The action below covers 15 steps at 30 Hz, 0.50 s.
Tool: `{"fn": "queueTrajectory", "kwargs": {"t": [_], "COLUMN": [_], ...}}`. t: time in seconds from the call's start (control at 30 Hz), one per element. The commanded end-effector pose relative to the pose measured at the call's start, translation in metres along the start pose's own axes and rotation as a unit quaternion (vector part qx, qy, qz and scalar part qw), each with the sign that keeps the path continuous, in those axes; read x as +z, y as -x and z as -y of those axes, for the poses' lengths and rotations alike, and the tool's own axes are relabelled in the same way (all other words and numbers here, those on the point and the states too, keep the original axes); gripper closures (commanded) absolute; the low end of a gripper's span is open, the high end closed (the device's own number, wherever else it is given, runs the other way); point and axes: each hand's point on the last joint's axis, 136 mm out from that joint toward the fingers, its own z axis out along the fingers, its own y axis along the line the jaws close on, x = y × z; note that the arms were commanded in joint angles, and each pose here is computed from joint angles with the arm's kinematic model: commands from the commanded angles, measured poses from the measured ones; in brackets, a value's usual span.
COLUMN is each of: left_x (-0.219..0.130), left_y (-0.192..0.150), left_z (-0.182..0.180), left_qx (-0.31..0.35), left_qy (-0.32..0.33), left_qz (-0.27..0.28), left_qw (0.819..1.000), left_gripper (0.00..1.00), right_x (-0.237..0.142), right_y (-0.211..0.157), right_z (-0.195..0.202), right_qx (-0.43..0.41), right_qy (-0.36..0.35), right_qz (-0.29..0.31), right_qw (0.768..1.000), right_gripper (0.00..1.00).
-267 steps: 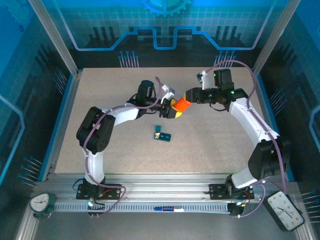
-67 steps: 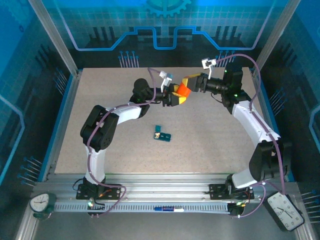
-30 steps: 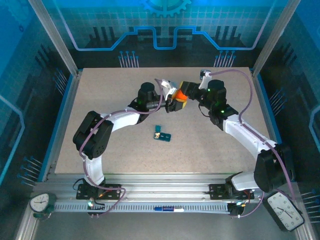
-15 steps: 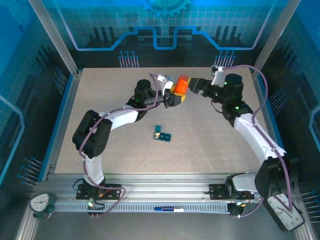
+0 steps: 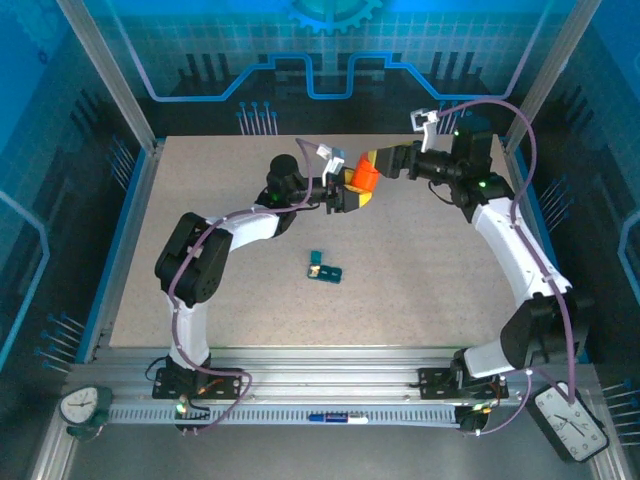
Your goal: Sort the pills into containers
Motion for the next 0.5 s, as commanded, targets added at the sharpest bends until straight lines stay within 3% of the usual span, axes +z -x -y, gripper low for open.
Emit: {"fn": "queueTrajectory", "kwargs": {"t": [0.0, 0.47], "left_x": [0.002, 0.003], "left_y": [0.015, 0.017], "left_z": [0.013, 0.016], "left_qx": [0.025, 0.024], "left_qy": [-0.037, -0.045], "left_qz": [0.009, 0.008], "left_qw": [0.999, 0.999], "left_gripper": [1.00, 1.00], "right_x": [0.008, 0.026], "right_y": [-0.009, -0.015], "right_z": [-0.006, -0.008], "right_qx": [-0.013, -0.007], "right_qy": [0.009, 0.024], "right_qz": [-0.030, -0.040], "right_qw": [0.999, 0.999], "right_gripper": [0.14, 0.27]}}
